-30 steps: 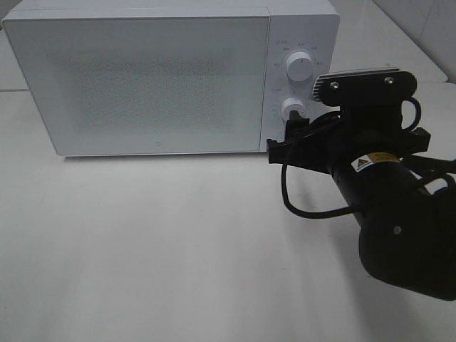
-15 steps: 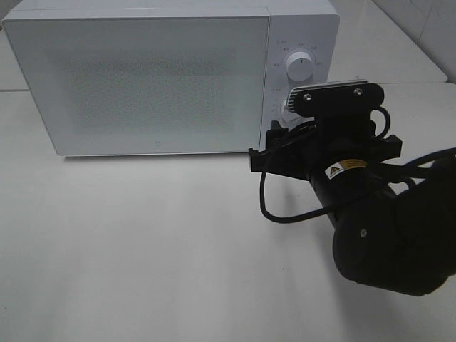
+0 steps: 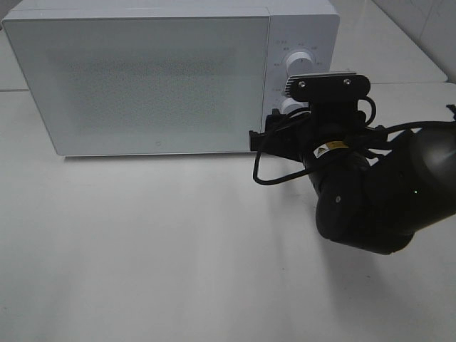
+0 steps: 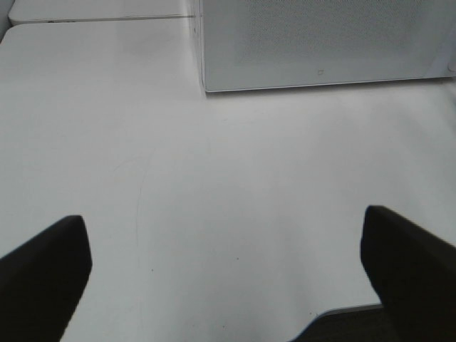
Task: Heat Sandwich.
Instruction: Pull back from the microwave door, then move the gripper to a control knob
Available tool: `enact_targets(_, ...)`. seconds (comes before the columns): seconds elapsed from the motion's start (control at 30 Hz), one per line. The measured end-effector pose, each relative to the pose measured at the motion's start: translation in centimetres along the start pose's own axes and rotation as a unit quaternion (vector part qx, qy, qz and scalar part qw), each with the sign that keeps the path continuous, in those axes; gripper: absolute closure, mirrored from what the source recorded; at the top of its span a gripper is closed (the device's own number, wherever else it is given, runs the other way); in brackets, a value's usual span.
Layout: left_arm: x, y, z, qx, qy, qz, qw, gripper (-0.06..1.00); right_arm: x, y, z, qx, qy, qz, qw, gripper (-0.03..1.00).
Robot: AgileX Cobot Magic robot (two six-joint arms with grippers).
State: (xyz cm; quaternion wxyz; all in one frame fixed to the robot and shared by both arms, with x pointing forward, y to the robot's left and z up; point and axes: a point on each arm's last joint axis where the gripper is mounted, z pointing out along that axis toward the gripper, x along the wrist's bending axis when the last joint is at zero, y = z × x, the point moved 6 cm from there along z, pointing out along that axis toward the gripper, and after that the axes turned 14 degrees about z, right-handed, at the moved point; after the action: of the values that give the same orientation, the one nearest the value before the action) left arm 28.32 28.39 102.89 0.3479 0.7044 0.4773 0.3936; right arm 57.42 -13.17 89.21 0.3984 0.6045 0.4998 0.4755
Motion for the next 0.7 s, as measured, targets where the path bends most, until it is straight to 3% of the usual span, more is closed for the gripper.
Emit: enact_targets(0.7,0.0,0.0,0.0,0.000,0.000,0.000,1.000,-0.02,0.4,-1.6,4.7,0.013,-0.003,0.012,1.000,0.20)
